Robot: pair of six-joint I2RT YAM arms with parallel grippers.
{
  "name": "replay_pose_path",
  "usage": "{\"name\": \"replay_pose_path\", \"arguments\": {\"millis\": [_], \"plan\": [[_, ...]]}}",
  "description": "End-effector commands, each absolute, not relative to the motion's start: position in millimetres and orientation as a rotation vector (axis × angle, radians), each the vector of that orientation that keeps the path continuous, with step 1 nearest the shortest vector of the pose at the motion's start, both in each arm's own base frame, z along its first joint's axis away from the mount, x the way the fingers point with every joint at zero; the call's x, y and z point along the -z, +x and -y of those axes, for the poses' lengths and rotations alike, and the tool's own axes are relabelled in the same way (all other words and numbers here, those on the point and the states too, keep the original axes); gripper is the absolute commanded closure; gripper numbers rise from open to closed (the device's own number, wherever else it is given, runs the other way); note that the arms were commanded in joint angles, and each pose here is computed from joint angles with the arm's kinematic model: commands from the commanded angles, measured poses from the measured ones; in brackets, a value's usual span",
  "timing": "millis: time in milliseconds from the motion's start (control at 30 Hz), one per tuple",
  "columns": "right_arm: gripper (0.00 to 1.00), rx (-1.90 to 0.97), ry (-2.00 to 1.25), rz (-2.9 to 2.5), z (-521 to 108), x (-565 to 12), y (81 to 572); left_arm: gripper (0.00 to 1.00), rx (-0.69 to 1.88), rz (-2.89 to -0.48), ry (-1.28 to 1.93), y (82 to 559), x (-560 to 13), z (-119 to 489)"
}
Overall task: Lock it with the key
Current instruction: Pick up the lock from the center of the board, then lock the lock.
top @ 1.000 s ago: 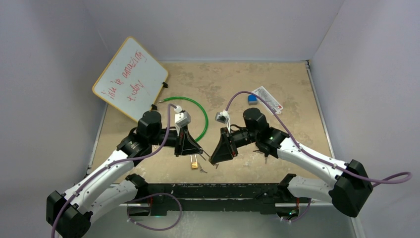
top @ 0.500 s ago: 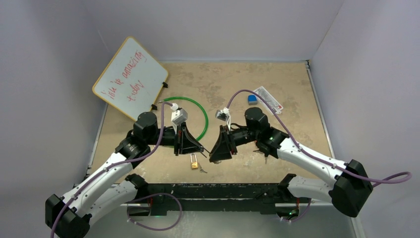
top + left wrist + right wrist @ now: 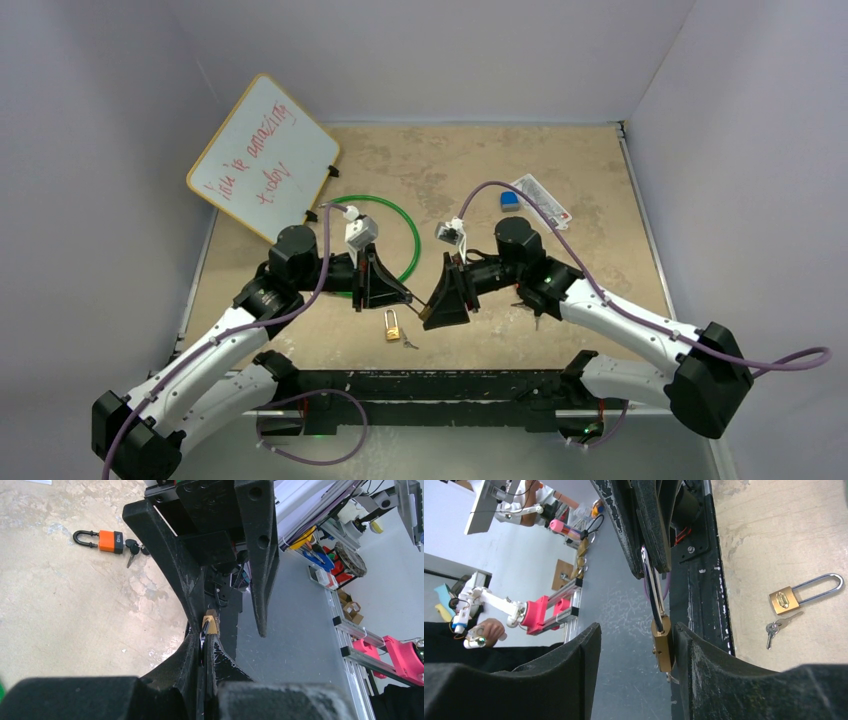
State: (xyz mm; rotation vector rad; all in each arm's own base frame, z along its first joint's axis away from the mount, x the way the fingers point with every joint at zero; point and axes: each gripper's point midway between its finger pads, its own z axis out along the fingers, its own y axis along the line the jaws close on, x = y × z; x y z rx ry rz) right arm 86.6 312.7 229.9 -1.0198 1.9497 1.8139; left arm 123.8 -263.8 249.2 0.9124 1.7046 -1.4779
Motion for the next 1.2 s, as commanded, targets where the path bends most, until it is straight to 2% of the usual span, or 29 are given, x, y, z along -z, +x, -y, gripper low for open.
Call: {"name": "replay_pose_path", "arguments": {"millis": [0,100,200,367,567,700,800,833,867,967,1167], "plan": [[0.44,-1.844,-1.084,-1.867,-306.4,-243.5,75.5,1.0,1.449,-1.635,0.92,127.3,-261.7,264.7],[0.51,-1.831,-1.071,-1.875,-307.7,-242.4,78.3,1.0,1.451,-1.636,0.914,128.1,-262.4,265.2],[0.67,-1.812,-1.065,-1.895,-309.0,-238.8,81.0,1.0,1.442,-1.639,0.902,131.2,-262.7,265.7],[0.68,-1.77,-1.059,-1.929,-306.2,-230.8,82.0,1.0,1.402,-1.654,0.891,136.2,-264.6,264.5],[0.63,-1.783,-1.037,-1.916,-303.7,-231.2,79.5,1.0,1.405,-1.667,0.863,137.1,-264.2,263.9],[0.71,-1.803,-1.025,-1.892,-305.8,-235.9,80.2,1.0,1.43,-1.653,0.845,135.6,-265.7,264.6],[0.7,-1.814,-1.031,-1.893,-305.3,-235.5,78.2,1.0,1.437,-1.656,0.839,135.8,-264.5,265.2],[0.73,-1.811,-1.028,-1.893,-305.1,-234.9,78.7,1.0,1.439,-1.657,0.836,136.0,-264.8,265.4],[0.82,-1.807,-1.028,-1.891,-305.4,-234.7,79.0,1.0,1.44,-1.658,0.834,136.3,-264.9,265.6],[0.99,-1.767,-1.016,-1.92,-305.6,-228.3,83.4,1.0,1.437,-1.668,0.816,138.0,-265.2,265.4],[1.0,-1.683,-0.958,-1.98,-310.0,-216.0,98.2,1.0,1.457,-1.762,0.748,144.1,-255.4,268.1]]}}
